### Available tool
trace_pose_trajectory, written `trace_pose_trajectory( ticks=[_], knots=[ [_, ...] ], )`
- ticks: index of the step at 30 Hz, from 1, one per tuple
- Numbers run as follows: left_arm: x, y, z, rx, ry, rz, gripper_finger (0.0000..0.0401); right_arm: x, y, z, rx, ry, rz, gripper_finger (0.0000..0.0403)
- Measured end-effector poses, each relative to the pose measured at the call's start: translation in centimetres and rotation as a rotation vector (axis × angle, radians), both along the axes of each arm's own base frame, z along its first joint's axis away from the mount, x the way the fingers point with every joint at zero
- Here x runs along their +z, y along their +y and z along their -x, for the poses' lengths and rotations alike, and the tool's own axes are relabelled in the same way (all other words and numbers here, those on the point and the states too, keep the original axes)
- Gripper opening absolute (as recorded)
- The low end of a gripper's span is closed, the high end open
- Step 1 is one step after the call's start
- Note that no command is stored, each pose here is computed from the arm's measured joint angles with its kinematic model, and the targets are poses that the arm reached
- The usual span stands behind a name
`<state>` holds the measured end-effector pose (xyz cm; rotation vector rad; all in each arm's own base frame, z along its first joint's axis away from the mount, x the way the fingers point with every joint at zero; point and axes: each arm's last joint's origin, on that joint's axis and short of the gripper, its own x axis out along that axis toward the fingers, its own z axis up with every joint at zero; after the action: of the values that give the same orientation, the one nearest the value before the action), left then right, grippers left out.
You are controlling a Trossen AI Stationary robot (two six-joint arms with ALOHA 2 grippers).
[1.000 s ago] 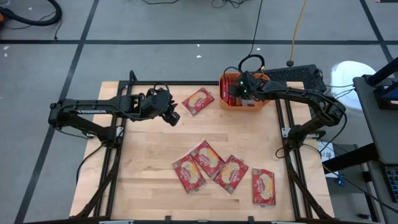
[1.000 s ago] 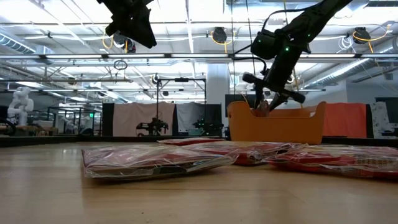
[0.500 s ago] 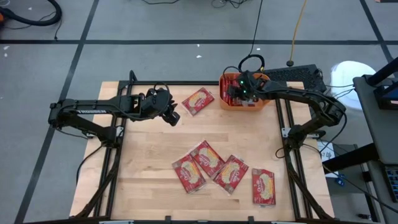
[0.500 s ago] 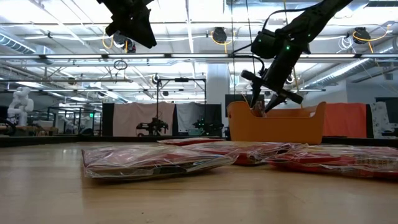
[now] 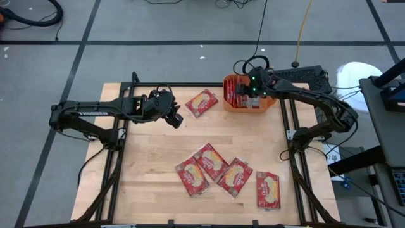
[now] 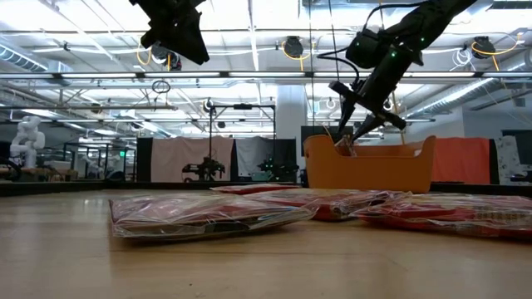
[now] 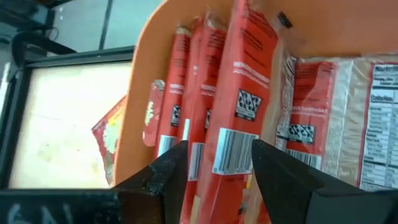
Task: Sort popcorn bags into baskets
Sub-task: Put the red popcorn bag into the orange bin
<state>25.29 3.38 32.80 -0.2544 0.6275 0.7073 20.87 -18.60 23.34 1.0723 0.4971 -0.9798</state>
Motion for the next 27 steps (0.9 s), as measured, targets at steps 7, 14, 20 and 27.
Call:
trace_pose_trajectory(
  ticks=[7,14,20,27],
  knots=[
    [0.0,0.0,0.0,-0.002,0.002,-0.002,0.0093,-0.7,-0.2,0.4,0.017,-0.006,-0.01,0.0119],
    [0.0,0.0,0.0,-0.002,0.001,-0.002,0.0093,-2.6,0.1,0.6,0.005,-0.086,-0.041,0.0069],
    [0.0,0.0,0.0,0.001,-0.001,0.0,0.0093,-3.3,0.2,0.8,-0.014,-0.094,-0.058,0.0046],
    [0.0,0.0,0.0,0.001,-0.001,0.0,0.0093,-2.3,0.2,0.8,-0.014,-0.154,-0.009,0.0041]
  ],
)
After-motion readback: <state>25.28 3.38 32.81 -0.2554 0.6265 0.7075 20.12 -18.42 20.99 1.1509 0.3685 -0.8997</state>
